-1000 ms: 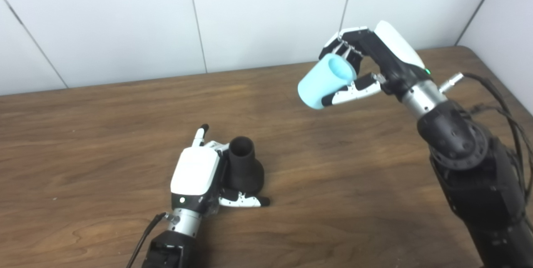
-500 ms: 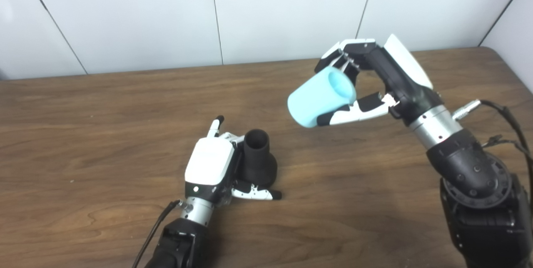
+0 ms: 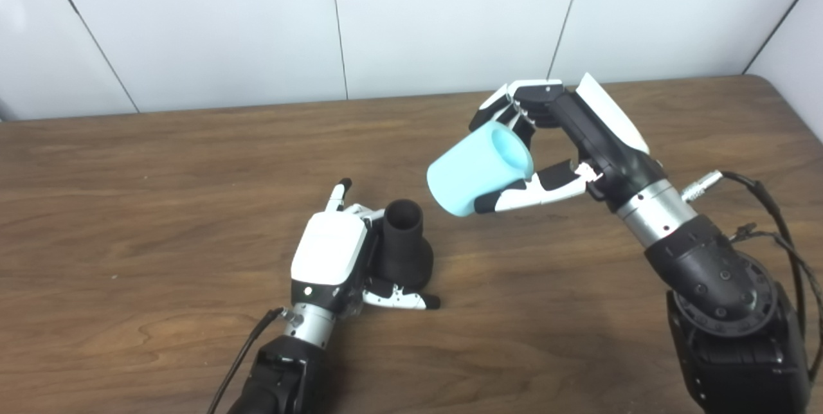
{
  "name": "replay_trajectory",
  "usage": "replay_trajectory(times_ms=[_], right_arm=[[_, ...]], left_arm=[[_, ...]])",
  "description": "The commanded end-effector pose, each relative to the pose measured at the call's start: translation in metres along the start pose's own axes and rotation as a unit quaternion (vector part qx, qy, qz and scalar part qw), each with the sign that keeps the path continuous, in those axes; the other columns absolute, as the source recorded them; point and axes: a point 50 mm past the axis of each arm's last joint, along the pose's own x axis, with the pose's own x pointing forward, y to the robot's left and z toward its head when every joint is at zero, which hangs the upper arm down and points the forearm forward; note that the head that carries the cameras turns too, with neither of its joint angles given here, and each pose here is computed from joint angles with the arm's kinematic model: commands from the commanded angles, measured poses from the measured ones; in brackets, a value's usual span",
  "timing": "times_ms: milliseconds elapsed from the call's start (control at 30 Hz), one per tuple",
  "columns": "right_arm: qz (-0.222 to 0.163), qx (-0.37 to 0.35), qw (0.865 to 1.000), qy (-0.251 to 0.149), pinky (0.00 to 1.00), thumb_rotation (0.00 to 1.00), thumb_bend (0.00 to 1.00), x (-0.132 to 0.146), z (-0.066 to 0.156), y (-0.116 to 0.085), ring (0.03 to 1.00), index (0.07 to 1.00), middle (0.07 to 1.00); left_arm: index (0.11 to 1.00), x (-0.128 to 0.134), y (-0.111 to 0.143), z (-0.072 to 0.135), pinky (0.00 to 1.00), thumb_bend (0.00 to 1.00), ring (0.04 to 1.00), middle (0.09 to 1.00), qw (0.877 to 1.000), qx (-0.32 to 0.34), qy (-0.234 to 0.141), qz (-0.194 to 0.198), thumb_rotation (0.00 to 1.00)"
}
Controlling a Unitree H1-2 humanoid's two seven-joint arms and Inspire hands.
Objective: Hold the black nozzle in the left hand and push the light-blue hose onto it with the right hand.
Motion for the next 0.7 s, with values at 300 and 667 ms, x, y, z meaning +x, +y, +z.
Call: replay_trajectory(times_ms=[300,667], right_arm=[[0.009,-0.019,0.998,-0.053,0.27,0.00,0.52,0.013,0.015,0.003,0.345,0.531,0.436],[0.011,-0.018,0.998,-0.054,0.27,0.00,0.52,0.020,0.011,0.012,0.336,0.534,0.431]], left_arm=[[0.493,-0.008,-0.020,0.012,1.00,0.53,0.688,0.476,0.999,-0.015,-0.007,-0.051,0.00],[0.490,-0.009,-0.017,0.014,1.00,0.53,0.679,0.482,0.999,-0.012,-0.009,-0.051,0.00]])
